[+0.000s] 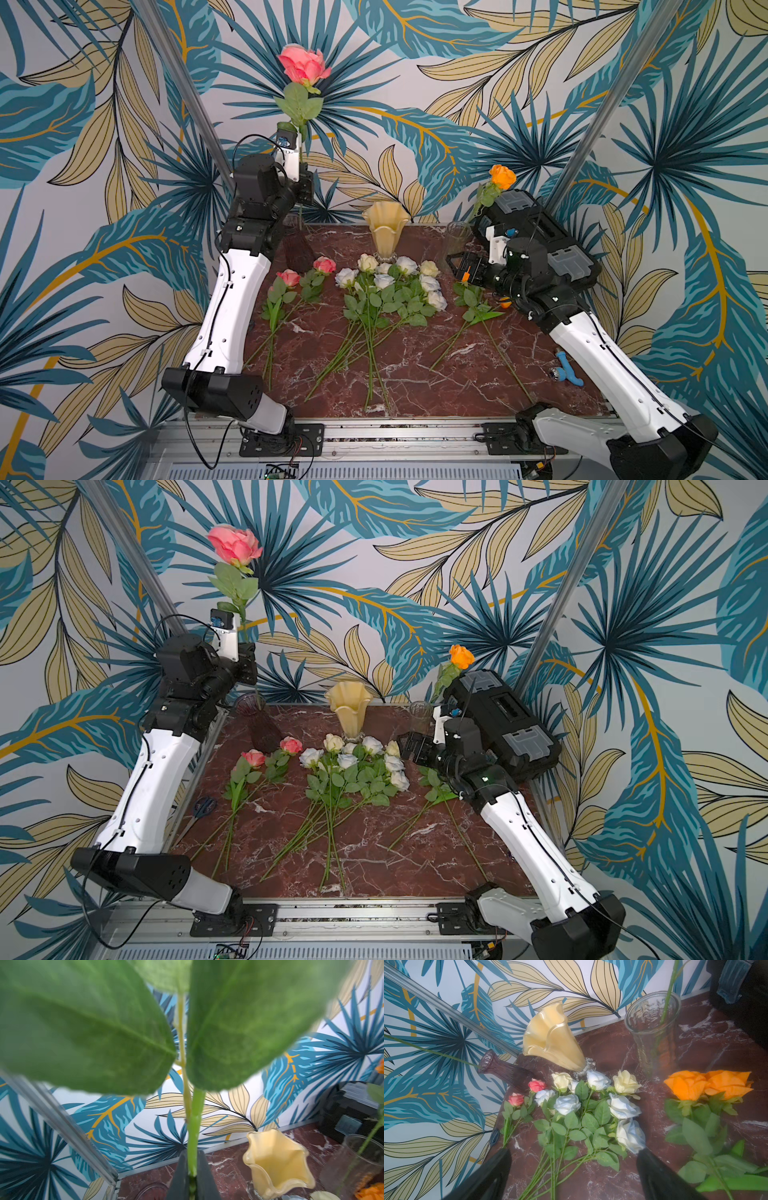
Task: Arrange the flowers in different vases according to their variety
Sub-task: Insert the flower into the vase.
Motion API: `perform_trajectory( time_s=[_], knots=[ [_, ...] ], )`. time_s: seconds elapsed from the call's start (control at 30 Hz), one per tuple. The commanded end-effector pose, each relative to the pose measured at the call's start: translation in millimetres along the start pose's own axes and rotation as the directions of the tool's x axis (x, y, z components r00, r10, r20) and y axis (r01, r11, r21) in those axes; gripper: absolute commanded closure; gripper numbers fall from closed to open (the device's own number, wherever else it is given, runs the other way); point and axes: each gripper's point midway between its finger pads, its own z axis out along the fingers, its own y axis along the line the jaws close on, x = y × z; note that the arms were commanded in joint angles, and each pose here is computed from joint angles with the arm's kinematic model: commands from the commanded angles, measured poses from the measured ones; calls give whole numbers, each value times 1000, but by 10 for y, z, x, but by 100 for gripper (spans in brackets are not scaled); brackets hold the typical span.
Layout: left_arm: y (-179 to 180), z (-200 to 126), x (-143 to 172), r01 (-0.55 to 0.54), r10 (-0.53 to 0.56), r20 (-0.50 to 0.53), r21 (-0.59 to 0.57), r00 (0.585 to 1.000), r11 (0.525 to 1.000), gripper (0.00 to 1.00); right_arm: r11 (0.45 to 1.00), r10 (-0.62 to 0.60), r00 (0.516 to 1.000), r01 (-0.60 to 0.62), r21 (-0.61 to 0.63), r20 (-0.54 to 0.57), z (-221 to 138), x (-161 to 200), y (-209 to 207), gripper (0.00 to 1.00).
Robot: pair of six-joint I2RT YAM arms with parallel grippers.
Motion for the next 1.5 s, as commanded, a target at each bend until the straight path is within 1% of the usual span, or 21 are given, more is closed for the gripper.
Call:
perform_trajectory(
  time_s=[0.0,0.07,0.17,0.2,0.27,0.47,0.63,0.8,0.83,0.87,0.9,0.97,1.0,1.07,1.1,1.17,1.2,1.3,1.47],
  knots=[
    [259,-133,-349,-12,19,101,-69,995,998,100,1000,3,1000,-3,10,9,-14,19,-23,1],
    [365,-108,-310,4,5,103,-84,995,996,100,1000,2,1000,-2,13,13,-10,-1,-22,1],
    [446,-18,-184,33,-25,99,-75,995,997,100,1000,-3,1000,3,10,12,9,-29,-1,1],
    [465,24,-183,41,-32,113,-72,993,997,100,1000,-7,1000,7,11,12,16,-41,6,1],
    [465,109,-77,54,-48,95,-61,994,997,100,1000,-11,1000,11,13,10,27,-60,15,1],
    [450,274,199,103,-99,87,-45,991,994,100,1000,-14,1000,14,17,10,32,-94,29,1],
    [463,415,573,124,-122,43,-59,992,991,100,1000,-13,1000,13,21,3,21,-79,22,1],
    [494,443,935,133,-134,-5,-98,991,986,100,1000,-8,1000,9,30,-2,-3,-59,1,1],
    [504,438,986,130,-132,-13,-107,991,986,92,999,-8,1000,9,30,-6,-3,-45,-2,1],
    [516,432,1051,128,-132,-22,-120,991,985,79,999,-7,1000,7,34,-10,2,-34,-11,1],
    [526,431,1104,124,-129,-30,-129,991,984,68,999,-6,1000,6,34,-12,3,-26,-15,1],
    [535,413,1212,120,-128,-53,-142,990,983,39,999,-2,1000,3,33,-19,16,-7,-19,1],
    [536,404,1256,122,-133,-62,-148,989,981,27,999,-1,1000,2,34,-22,25,-1,-22,1],
    [539,370,1315,132,-145,-74,-156,987,979,12,999,1,1000,0,33,-29,41,13,-19,1],
    [529,346,1321,134,-147,-75,-154,986,979,7,999,1,1000,0,33,-31,47,21,-19,1],
    [516,285,1318,146,-159,-75,-154,984,977,1,999,-1,999,3,38,-38,68,42,-33,1],
    [511,257,1299,149,-162,-75,-154,984,977,0,999,-1,999,2,37,-38,69,46,-31,1],
    [436,163,1256,144,-157,-89,-141,984,980,0,999,-2,998,5,49,-57,112,104,-65,1],
    [298,-57,1157,76,-92,-113,-141,989,987,0,998,0,997,5,56,-83,172,208,-100,1]
  ],
)
